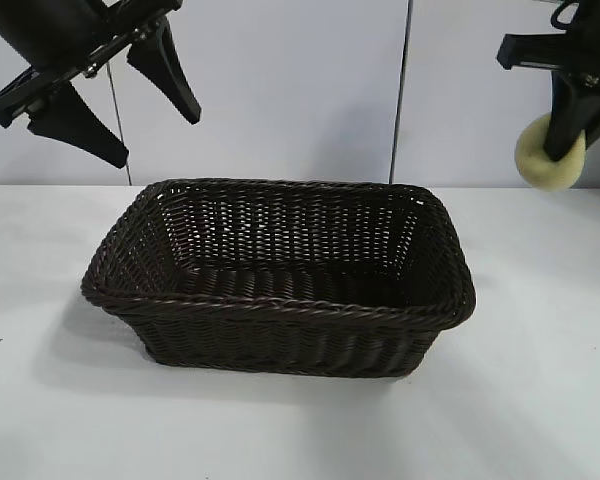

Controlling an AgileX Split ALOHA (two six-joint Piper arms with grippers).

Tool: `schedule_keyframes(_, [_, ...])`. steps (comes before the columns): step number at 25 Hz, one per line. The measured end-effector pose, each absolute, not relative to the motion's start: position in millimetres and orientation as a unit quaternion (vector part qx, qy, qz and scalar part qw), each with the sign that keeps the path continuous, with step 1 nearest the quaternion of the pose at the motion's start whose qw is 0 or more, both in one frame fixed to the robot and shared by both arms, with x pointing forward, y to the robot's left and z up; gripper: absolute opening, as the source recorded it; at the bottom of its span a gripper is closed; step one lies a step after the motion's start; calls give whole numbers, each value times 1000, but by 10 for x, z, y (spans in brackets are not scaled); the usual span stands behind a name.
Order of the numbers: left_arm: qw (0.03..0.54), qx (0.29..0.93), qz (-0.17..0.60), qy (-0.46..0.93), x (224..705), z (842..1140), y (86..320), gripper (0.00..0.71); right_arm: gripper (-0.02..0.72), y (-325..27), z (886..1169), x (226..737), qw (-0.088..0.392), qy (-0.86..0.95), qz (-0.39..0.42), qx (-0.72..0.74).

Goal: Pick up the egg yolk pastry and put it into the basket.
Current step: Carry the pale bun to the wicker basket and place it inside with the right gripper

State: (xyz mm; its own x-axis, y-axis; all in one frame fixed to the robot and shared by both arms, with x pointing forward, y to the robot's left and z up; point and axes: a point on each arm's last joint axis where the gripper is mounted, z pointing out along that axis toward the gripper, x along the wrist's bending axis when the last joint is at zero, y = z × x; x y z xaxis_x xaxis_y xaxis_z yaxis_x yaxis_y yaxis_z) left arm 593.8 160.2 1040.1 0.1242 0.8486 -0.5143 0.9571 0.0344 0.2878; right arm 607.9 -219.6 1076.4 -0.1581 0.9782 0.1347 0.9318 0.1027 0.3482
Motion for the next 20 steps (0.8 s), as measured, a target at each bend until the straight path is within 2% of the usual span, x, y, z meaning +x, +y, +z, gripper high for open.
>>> schedule_keyframes(12, [296,689,-92,655,5938,10401,1602,540,53,-1317,10766,5859,56,799,219,557])
schedule_keyframes(15, [296,689,-92,655,5938,10401,1602,540,53,-1153,10640,5859,45,809,214,546])
schedule_keyframes(20, [296,689,-92,655,5938,10401,1602,540,53,-1045,10212,6010,21,809,183,558])
